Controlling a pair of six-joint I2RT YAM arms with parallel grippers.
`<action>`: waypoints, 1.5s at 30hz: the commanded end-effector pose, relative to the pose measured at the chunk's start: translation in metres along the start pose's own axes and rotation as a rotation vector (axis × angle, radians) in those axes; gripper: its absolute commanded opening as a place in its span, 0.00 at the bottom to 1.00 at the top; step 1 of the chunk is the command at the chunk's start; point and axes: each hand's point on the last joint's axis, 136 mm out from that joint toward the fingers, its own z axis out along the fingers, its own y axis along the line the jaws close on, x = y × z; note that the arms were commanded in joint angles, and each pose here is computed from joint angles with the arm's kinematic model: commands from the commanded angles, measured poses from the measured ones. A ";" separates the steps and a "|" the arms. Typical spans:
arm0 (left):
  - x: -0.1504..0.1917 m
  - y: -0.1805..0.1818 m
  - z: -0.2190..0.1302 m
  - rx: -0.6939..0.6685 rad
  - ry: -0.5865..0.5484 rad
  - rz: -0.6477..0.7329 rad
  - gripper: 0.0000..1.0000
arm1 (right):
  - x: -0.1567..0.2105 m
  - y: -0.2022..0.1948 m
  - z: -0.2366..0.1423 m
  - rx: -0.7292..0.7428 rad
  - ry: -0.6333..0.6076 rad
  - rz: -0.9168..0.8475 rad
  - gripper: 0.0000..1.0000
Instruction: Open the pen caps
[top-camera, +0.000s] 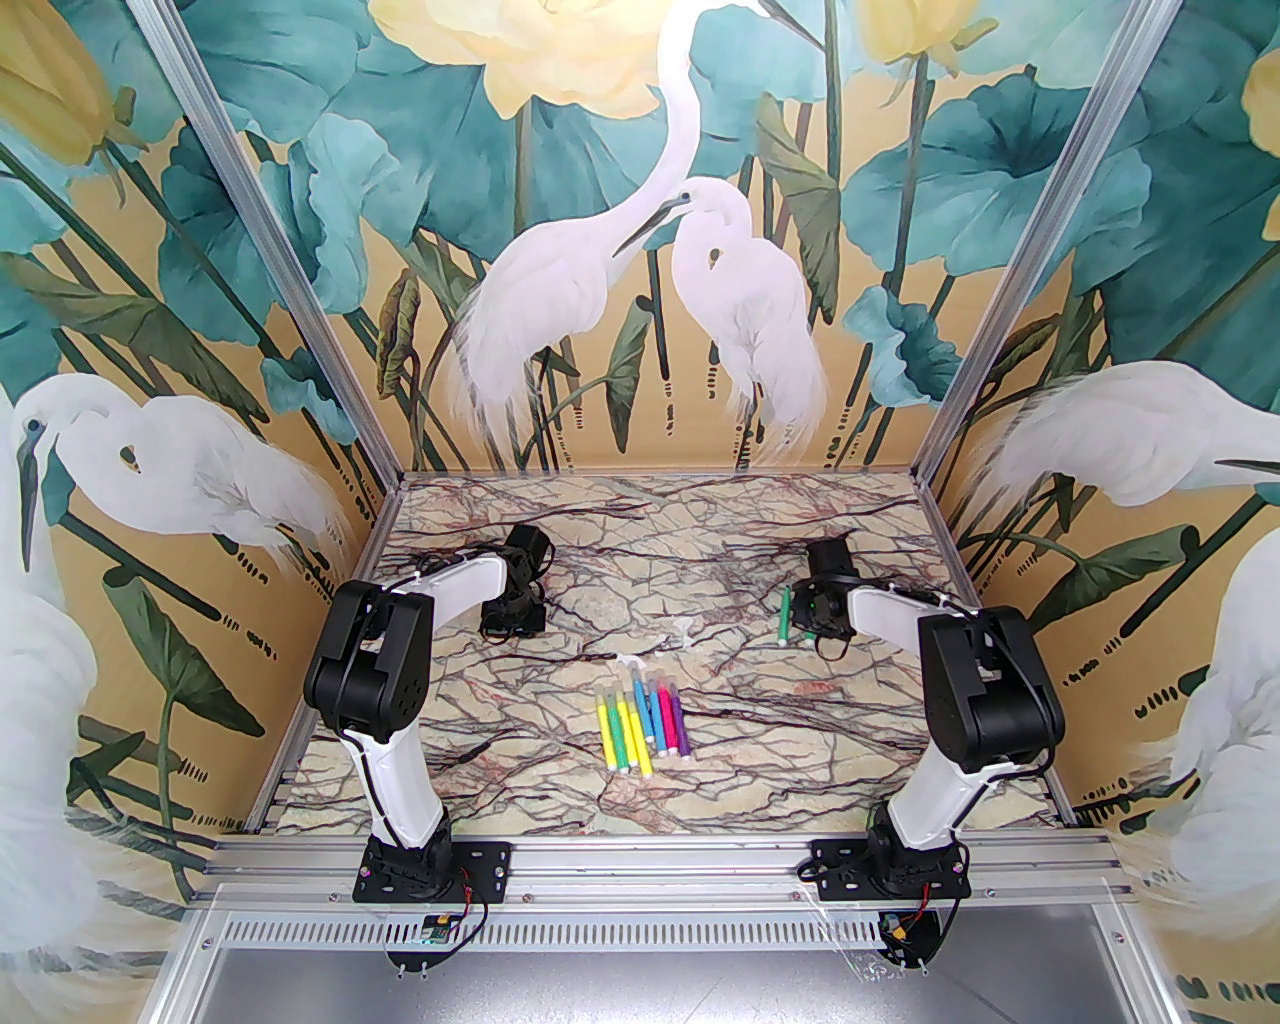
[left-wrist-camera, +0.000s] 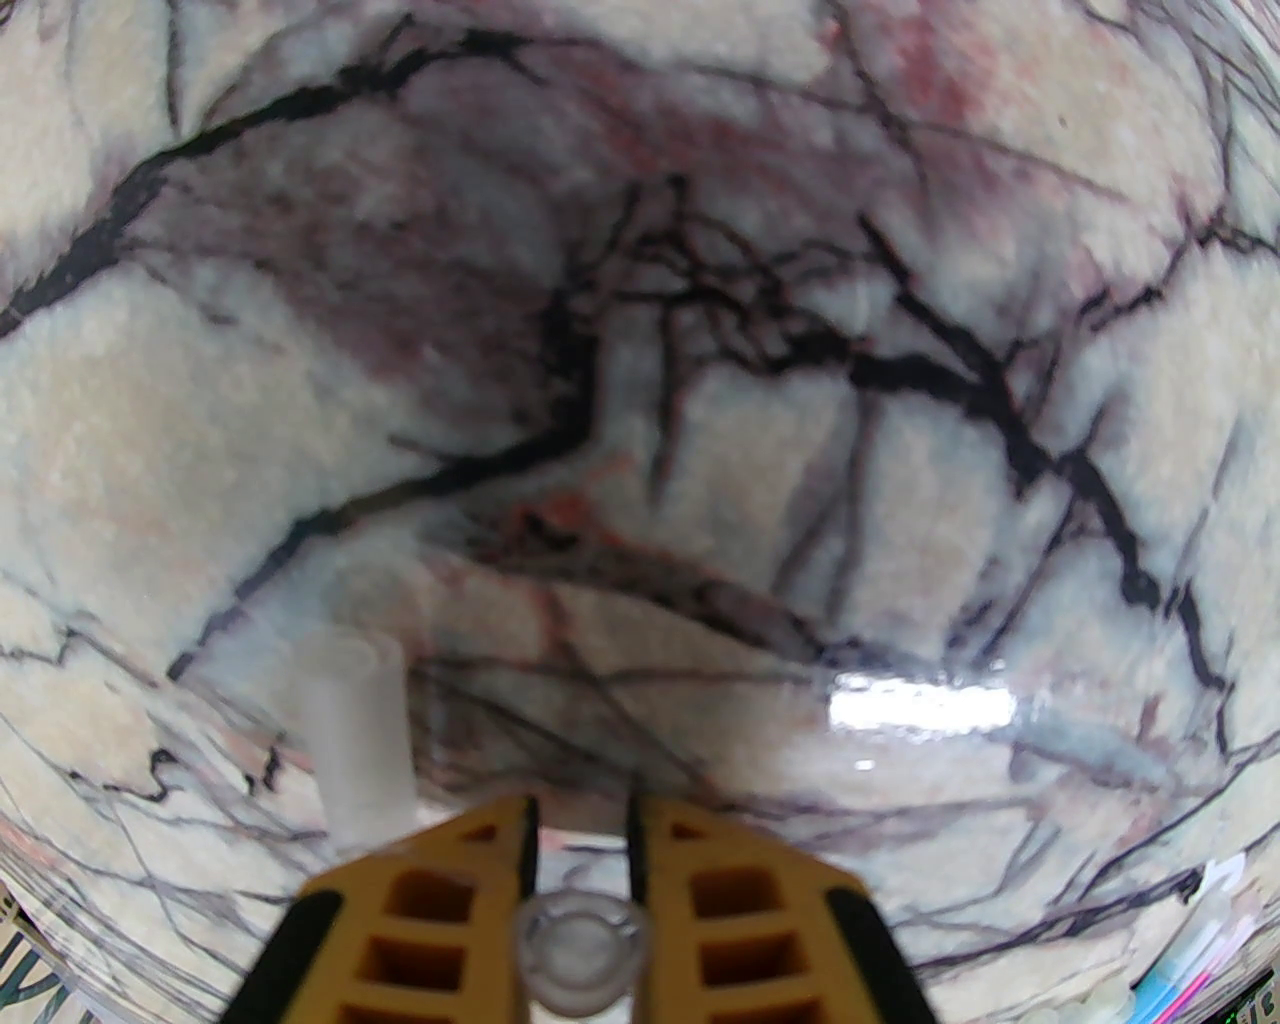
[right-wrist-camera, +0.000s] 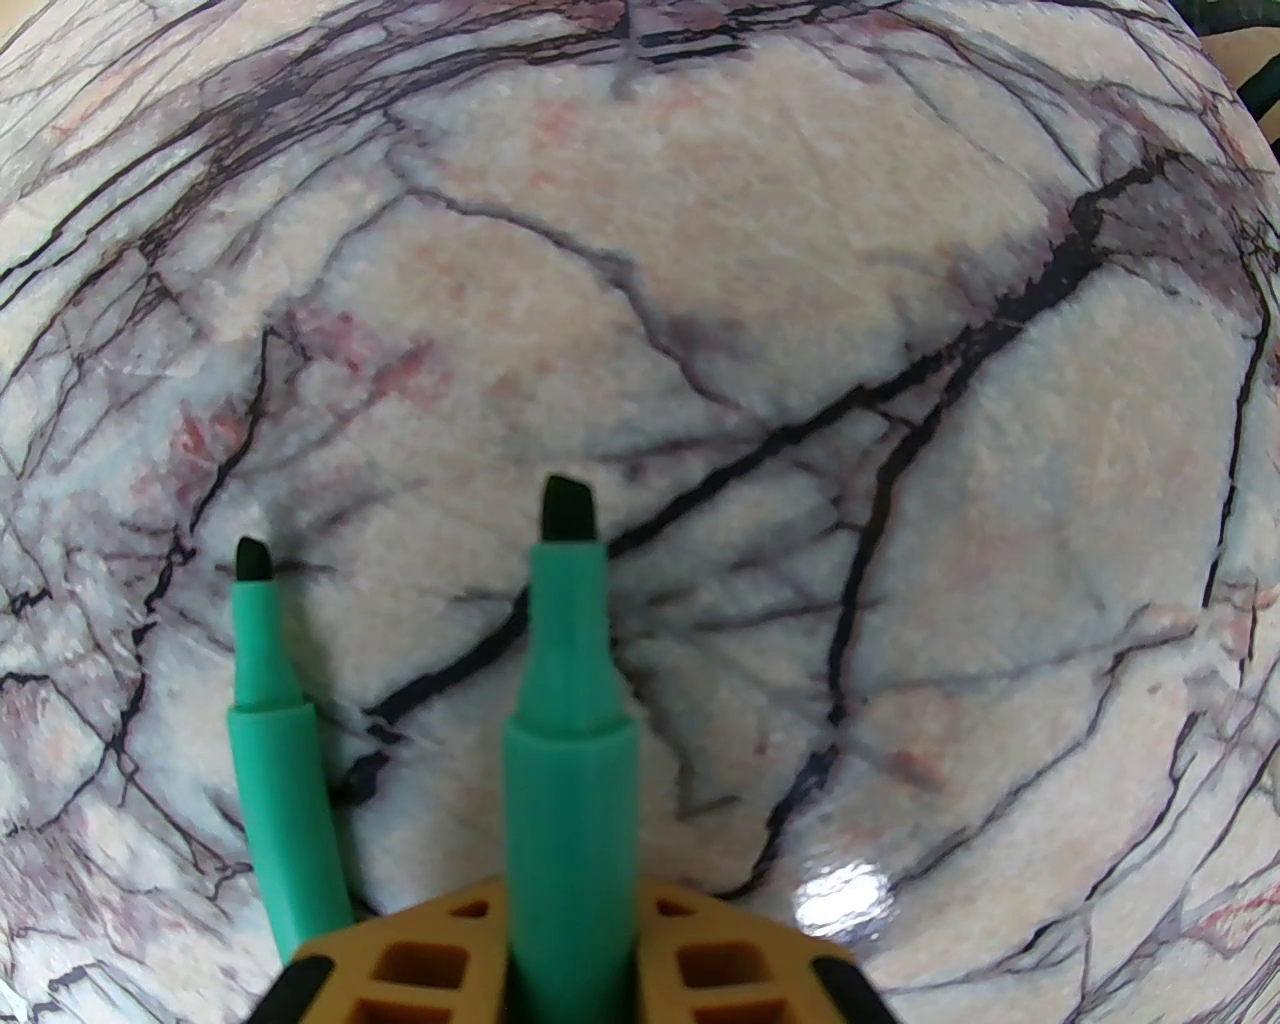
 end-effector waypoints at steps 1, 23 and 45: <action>0.006 0.000 0.008 0.006 0.045 0.008 0.18 | -0.002 0.004 0.007 -0.011 0.015 0.016 0.24; 0.004 -0.007 -0.006 0.059 0.039 -0.007 0.31 | -0.011 0.003 -0.015 -0.003 -0.006 0.000 0.39; -0.004 -0.026 -0.107 0.350 -0.254 -0.046 0.60 | 0.029 0.065 -0.099 -0.198 0.009 -0.281 0.49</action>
